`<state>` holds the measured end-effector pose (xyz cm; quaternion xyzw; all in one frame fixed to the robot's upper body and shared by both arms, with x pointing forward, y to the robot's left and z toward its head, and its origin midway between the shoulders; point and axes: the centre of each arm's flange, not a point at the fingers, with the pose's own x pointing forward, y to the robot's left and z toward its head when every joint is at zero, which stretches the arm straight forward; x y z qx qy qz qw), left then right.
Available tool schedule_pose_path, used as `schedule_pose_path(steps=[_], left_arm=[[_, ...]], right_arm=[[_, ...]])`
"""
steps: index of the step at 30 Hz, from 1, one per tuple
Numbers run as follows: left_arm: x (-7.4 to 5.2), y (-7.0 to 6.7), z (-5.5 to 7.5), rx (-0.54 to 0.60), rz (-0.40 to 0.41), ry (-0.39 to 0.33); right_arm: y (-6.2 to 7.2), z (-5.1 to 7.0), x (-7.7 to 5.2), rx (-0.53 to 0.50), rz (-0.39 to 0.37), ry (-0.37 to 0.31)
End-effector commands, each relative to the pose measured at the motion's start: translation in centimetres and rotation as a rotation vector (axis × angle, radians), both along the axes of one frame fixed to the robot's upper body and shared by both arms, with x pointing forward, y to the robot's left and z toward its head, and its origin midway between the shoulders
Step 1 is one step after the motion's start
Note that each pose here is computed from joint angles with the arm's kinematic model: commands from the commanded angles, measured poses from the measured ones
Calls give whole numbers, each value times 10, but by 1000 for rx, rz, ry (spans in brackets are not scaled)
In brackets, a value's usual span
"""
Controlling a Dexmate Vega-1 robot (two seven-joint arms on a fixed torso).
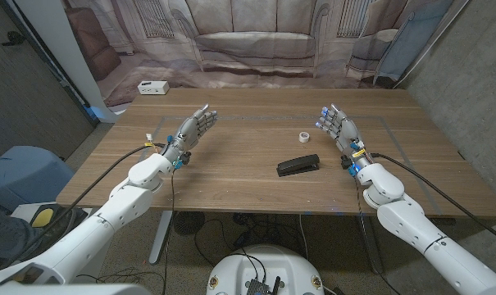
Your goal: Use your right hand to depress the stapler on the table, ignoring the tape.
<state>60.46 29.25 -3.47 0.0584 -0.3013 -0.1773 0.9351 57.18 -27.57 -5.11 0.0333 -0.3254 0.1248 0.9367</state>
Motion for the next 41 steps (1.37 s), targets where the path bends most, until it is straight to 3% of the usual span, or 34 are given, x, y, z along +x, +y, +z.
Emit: schedule_pose_path(steps=[1, 10, 21, 41], left_arm=[[-3, 1, -3, -14, 20, 8], [-2, -3, -1, -18, 21, 10], [0, -5, 5, -37, 18, -2], [3, -9, 8, -35, 23, -3]], right_arm=[[-7, 0, 10, 14, 11, 4], [-16, -4, 17, 27, 14, -8], [-29, -4, 15, 21, -24, -24], [-33, -2, 22, 6, -46, -10]])
